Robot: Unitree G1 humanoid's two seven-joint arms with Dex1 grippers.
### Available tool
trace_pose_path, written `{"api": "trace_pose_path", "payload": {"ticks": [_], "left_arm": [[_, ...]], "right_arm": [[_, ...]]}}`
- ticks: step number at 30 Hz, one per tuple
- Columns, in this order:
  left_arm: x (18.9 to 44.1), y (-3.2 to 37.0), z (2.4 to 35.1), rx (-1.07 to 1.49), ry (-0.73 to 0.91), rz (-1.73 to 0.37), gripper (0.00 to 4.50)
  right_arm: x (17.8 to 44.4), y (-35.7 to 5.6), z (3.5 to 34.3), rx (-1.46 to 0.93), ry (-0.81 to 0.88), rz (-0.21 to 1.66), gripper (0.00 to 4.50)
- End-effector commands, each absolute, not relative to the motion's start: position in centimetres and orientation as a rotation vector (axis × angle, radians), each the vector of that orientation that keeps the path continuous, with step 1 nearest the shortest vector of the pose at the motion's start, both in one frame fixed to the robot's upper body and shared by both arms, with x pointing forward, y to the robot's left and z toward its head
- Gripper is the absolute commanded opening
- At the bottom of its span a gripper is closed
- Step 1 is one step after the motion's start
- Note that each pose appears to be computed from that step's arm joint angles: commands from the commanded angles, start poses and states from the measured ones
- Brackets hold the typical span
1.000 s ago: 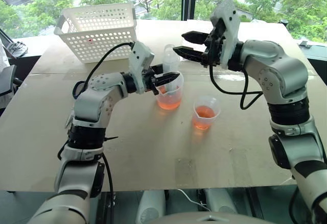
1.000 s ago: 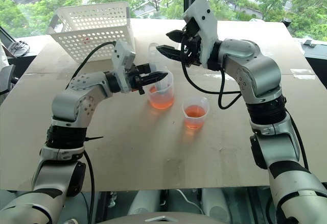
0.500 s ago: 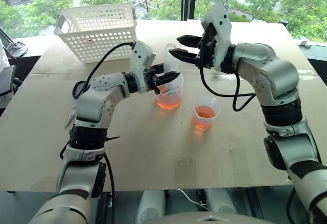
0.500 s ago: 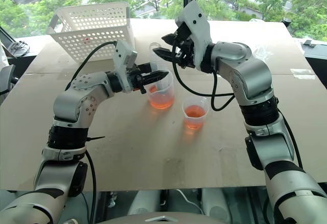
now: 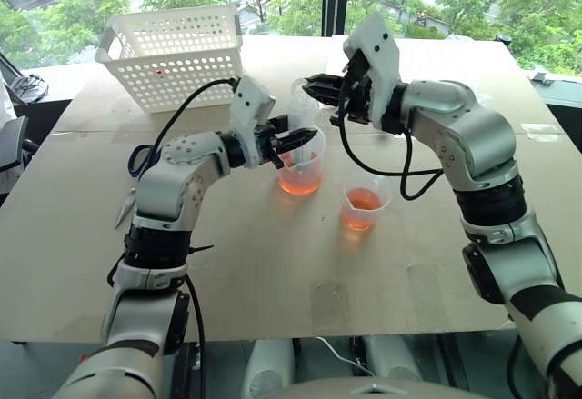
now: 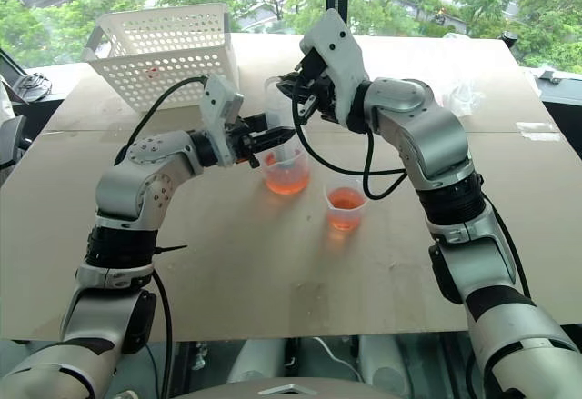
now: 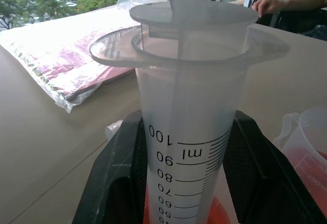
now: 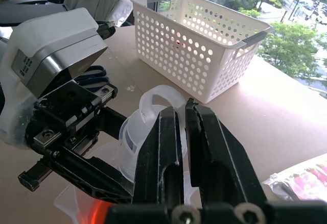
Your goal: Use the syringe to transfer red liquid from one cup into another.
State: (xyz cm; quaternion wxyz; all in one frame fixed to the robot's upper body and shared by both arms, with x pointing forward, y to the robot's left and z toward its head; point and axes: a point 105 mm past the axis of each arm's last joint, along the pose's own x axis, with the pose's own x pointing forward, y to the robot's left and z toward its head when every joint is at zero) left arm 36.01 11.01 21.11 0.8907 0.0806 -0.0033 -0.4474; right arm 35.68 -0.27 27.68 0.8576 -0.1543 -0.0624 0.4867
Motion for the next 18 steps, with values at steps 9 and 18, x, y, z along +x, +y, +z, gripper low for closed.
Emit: {"api": "trace_pose_path", "payload": {"ticks": [9, 18], "left_arm": [[34.7, 9.8, 21.2, 0.190, -0.017, -1.010, 1.44], [34.6, 9.7, 21.3, 0.189, -0.004, -1.016, 1.44]], "right_arm": [[35.6, -0.5, 32.3, -0.358, -0.334, 0.968, 0.01], [35.8, -1.1, 33.5, -0.377, -0.359, 0.953, 0.01]]}}
